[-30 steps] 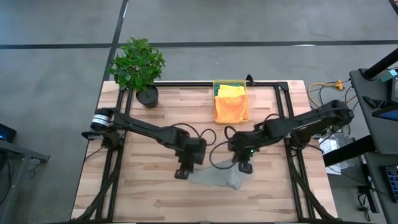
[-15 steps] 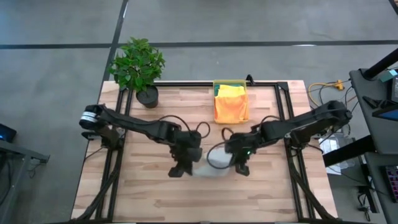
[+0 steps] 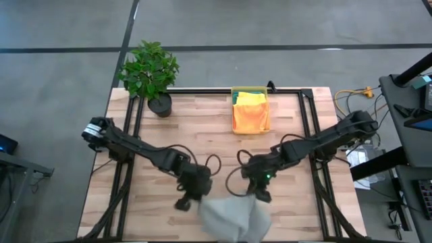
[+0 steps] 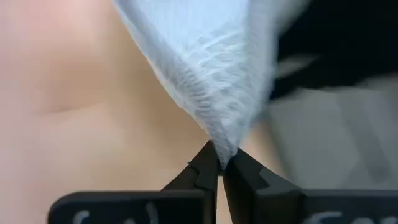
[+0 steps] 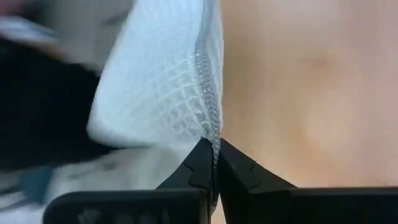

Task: Fold microfiber towels
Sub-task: Fold the gray microfiber towel

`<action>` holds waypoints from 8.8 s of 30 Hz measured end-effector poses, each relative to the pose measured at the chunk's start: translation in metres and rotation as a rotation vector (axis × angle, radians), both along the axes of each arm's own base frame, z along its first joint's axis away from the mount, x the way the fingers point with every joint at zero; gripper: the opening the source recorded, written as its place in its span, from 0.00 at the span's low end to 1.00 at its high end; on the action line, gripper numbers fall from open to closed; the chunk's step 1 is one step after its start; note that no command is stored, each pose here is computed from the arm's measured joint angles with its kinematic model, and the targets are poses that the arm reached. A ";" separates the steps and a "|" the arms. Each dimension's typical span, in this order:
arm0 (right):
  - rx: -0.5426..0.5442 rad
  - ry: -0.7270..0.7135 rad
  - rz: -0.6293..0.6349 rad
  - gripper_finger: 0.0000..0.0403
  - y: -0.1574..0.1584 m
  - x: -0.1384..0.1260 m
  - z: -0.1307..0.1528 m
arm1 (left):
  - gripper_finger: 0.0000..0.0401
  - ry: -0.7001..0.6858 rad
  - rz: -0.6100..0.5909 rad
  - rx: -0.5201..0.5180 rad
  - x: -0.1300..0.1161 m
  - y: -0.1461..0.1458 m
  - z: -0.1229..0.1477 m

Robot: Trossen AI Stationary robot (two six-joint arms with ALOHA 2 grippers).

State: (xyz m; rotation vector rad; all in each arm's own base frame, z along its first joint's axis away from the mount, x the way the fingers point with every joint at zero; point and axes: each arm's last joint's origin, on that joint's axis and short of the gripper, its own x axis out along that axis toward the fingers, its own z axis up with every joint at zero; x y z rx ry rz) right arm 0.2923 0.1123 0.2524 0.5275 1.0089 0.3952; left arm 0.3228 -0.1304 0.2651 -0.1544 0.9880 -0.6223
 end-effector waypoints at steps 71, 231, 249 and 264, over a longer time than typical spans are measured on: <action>-0.834 -0.167 -0.321 0.02 -0.078 -0.033 0.157 | 0.00 -0.371 0.506 0.475 -0.098 0.088 0.092; -0.341 -0.214 -0.709 0.02 0.136 -0.117 0.066 | 0.00 0.194 0.802 -0.631 -0.007 0.170 -0.025; -0.067 -0.629 -0.177 0.02 -0.012 0.010 0.087 | 0.00 0.215 0.693 -0.532 -0.080 0.143 0.030; -0.033 -0.689 -0.275 0.05 -0.127 0.103 0.012 | 0.00 0.414 0.524 0.189 -0.088 0.104 0.046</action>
